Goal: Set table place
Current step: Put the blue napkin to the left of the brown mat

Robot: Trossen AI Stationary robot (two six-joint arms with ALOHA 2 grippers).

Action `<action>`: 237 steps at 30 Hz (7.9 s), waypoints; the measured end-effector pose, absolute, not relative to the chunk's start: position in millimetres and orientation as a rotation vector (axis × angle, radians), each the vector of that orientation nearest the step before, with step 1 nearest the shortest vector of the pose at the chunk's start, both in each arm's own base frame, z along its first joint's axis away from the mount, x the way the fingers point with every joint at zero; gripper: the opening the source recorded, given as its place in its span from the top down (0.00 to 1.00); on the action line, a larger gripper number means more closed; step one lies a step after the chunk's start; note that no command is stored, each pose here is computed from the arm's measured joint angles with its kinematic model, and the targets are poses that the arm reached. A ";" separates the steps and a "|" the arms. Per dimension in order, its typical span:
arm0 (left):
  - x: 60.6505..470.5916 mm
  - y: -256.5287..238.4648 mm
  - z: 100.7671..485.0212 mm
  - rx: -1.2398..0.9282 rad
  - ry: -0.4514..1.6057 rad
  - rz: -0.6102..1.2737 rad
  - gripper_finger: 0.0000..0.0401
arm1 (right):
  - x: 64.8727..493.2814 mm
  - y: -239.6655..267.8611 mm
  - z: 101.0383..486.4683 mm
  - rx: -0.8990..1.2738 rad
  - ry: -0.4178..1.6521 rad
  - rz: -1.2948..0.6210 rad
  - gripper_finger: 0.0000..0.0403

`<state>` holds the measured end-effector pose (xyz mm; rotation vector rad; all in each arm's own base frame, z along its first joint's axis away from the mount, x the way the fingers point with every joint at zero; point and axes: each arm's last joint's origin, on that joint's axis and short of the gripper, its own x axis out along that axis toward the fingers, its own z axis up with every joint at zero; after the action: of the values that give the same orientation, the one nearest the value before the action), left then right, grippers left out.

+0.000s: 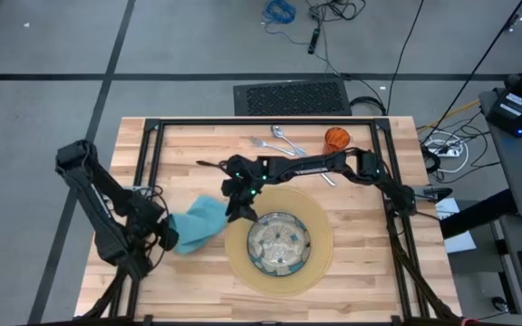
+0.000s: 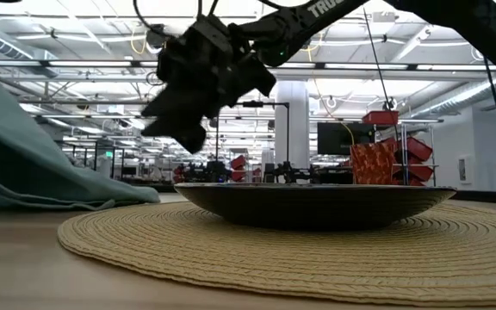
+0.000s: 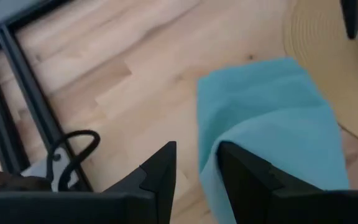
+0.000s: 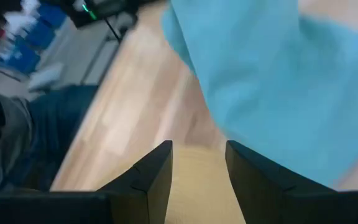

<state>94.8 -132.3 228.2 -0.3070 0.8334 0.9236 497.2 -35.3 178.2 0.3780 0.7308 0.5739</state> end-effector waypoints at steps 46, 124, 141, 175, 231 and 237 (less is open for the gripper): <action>66.9 -167.6 239.8 -0.568 1.114 0.645 0.73 | 528.4 -40.3 155.5 0.264 0.501 0.488 0.65; 110.0 -124.0 98.5 -0.507 0.758 0.894 0.73 | 491.3 -162.5 112.8 0.395 0.979 0.334 0.65; 125.7 -131.7 92.0 -0.627 0.569 0.705 0.99 | 492.6 -162.7 113.4 0.384 0.963 0.337 0.65; 201.7 -179.5 76.7 -0.893 0.065 0.543 1.00 | 488.8 -94.4 145.9 0.365 0.972 0.709 0.58; 216.7 -183.0 84.0 -0.843 -0.007 0.578 1.00 | 526.1 -9.2 183.5 -0.009 0.781 0.583 0.83; 216.7 -182.9 84.3 -0.838 -0.011 0.581 1.00 | 527.8 -3.9 185.0 -0.052 0.746 0.612 0.99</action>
<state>216.7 -182.9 84.3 -0.8381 -0.0112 0.5808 527.8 -3.9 185.0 -0.0518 0.7457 0.6116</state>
